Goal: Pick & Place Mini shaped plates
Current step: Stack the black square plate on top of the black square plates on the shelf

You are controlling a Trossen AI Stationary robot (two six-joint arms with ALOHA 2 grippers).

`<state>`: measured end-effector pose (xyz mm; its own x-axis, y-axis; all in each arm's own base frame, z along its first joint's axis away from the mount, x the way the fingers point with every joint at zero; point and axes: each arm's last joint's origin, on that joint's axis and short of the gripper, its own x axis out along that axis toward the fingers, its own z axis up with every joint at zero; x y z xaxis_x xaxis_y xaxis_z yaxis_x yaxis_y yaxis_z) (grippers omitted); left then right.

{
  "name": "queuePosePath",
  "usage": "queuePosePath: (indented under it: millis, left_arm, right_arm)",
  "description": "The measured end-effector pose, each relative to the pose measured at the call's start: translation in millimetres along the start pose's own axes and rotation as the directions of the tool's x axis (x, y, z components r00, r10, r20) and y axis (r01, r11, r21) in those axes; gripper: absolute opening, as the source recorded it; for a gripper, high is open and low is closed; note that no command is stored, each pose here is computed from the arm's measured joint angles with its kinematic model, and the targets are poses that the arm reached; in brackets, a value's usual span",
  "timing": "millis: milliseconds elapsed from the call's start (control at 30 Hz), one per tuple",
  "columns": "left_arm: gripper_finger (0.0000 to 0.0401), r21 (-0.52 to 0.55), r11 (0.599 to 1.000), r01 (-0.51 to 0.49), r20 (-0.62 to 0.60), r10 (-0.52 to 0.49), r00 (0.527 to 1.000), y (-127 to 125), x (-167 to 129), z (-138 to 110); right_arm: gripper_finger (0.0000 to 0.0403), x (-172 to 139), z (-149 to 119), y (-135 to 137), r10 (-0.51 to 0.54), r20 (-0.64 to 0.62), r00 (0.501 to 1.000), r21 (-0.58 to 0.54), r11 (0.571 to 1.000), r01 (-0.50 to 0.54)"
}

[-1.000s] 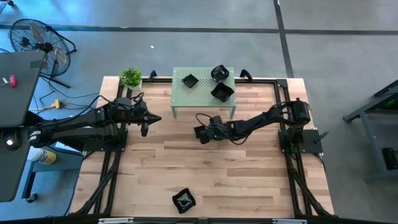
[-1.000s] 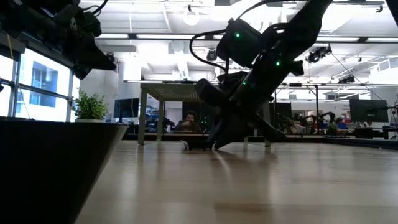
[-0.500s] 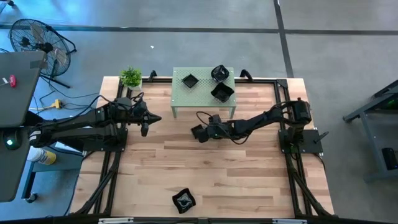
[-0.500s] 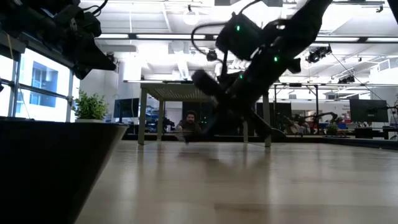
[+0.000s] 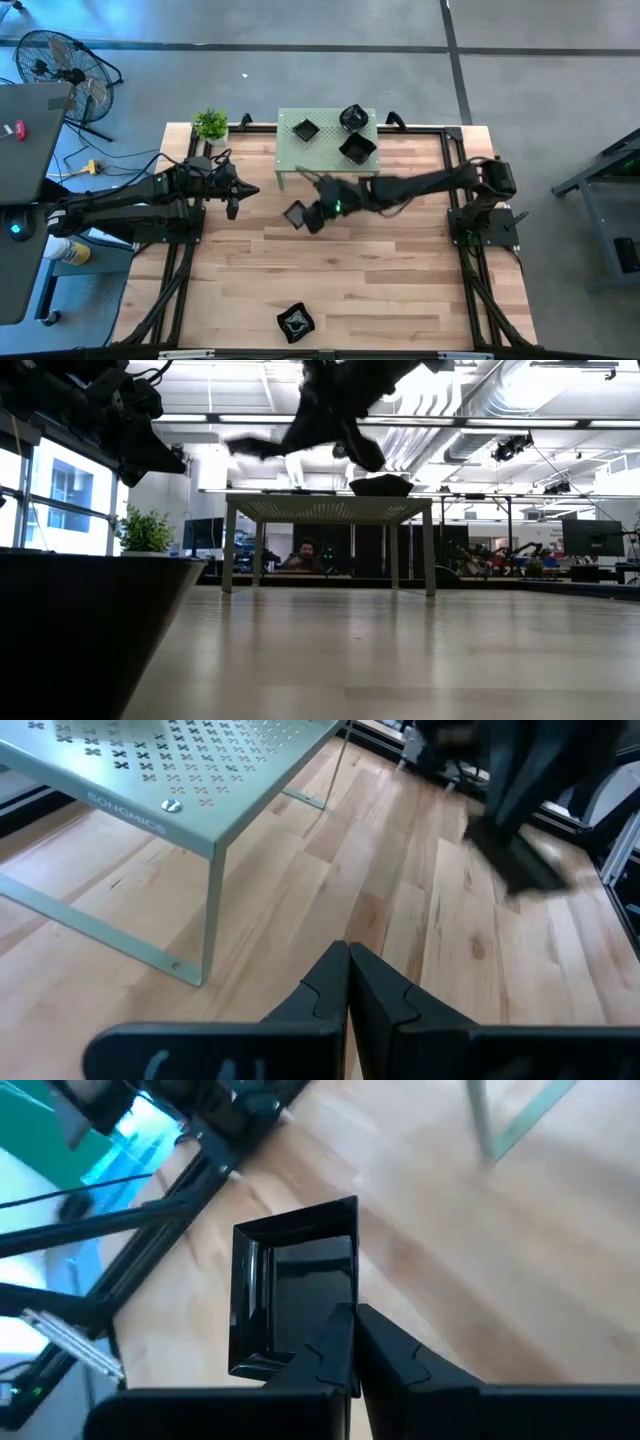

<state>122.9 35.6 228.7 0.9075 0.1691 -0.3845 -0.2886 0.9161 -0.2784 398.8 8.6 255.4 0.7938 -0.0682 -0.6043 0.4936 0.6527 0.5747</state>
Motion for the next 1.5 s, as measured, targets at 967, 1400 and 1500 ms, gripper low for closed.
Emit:
queuePosePath:
  millis: [967, 1400, 1500]
  left_arm:
    - [0.0001, 0.000, 1.000, -0.003, 0.001, 0.003, 1.000, 0.1, 0.1, 0.1]
    - [0.0001, 0.000, 1.000, -0.003, 0.001, 0.003, 1.000, 0.0, 0.0, 0.2]
    - [0.0001, 0.000, 1.000, -0.002, 0.001, 0.002, 1.000, 0.0, 0.0, 0.2]
  right_arm:
    - [0.0007, -18.9, 210.2, -140.4, -0.187, 0.070, 0.980, -0.103, 0.976, 0.193]
    - [0.0044, -11.3, 208.8, -143.9, -0.187, 0.060, 0.980, -0.128, 0.973, 0.194]
    - [0.0064, -11.2, 209.2, -143.7, -0.196, 0.070, 0.978, -0.129, 0.971, 0.204]
